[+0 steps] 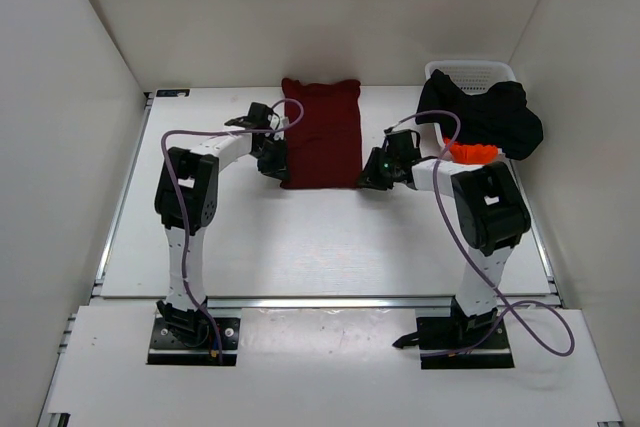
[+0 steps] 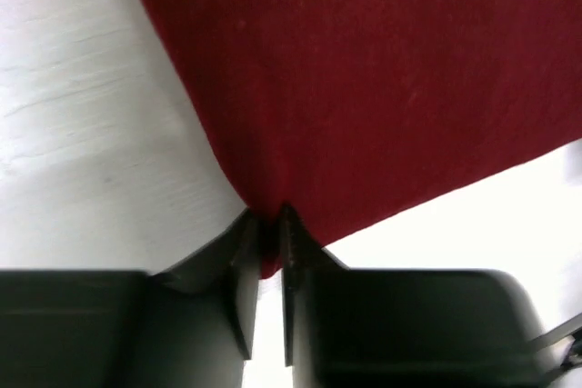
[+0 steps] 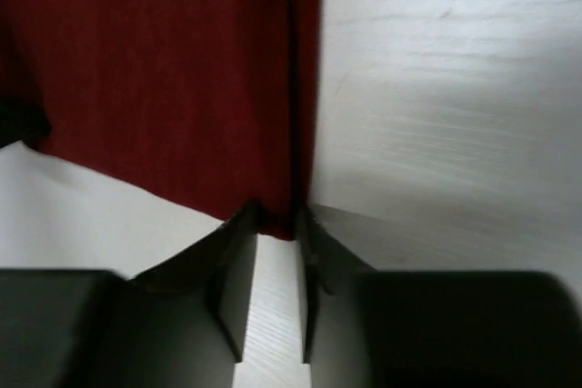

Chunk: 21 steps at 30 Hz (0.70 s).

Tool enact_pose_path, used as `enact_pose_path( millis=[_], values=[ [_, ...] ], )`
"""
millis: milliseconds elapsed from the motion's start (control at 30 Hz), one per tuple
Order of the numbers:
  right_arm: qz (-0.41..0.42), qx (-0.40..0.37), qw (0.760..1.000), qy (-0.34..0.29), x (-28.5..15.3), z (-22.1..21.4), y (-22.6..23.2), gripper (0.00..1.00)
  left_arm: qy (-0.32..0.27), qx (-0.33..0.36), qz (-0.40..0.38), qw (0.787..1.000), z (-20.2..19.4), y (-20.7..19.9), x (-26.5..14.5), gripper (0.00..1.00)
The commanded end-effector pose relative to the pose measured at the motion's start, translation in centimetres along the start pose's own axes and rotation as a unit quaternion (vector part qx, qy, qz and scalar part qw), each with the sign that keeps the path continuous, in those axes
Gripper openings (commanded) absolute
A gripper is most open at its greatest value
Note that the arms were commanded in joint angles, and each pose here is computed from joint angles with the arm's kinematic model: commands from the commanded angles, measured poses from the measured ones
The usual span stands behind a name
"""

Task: Fold and stack the t-shirts
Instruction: Grab one side of the 2/3 rectangular tshirt with both arms, then fold the long partially folded tshirt into a neat square

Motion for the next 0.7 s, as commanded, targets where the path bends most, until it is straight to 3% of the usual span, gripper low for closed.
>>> enact_pose_path(
  millis=[0, 33, 100, 233, 500, 667],
  values=[
    [0.035, 0.016, 0.999, 0.011, 0.4, -0.4, 1.0, 0.18, 0.013, 0.008, -0.012, 1.0, -0.6, -0.6, 0.1, 0.09],
    [0.043, 0.02, 0.999, 0.02, 0.5, -0.9, 1.2, 0.12, 0.014, 0.004, -0.011, 1.0, -0.6, -0.3, -0.2, 0.03],
    [0.046, 0.031, 0.998, 0.033, -0.1, -1.7, 1.0, 0.0, 0.019, 0.009, -0.016, 1.0, -1.2, -0.3, -0.7, 0.0],
    [0.065, 0.017, 0.997, 0.037, -2.4, -3.0, 2.2, 0.0, 0.043, 0.005, -0.019, 0.999, -4.0, 1.3, -3.5, 0.0],
    [0.069, -0.033, 0.992, 0.105, -9.6, -9.8, 6.2, 0.0, 0.204, 0.068, -0.008, 0.977, -13.7, 2.5, -9.2, 0.0],
    [0.092, -0.053, 0.986, 0.127, -14.0, -13.3, 9.1, 0.0, 0.232, 0.093, -0.006, 0.968, -16.9, 2.9, -13.7, 0.0]
  ],
)
Point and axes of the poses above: each gripper's point midway between its finger pads, its own x axis out along the fingers, its own y axis along the line the jaws close on, z = x × y, the point moved 3 cm from there along -x, back along the fingers, and after that the axes turned 10 degrees about -x, right-handed, at the moved point
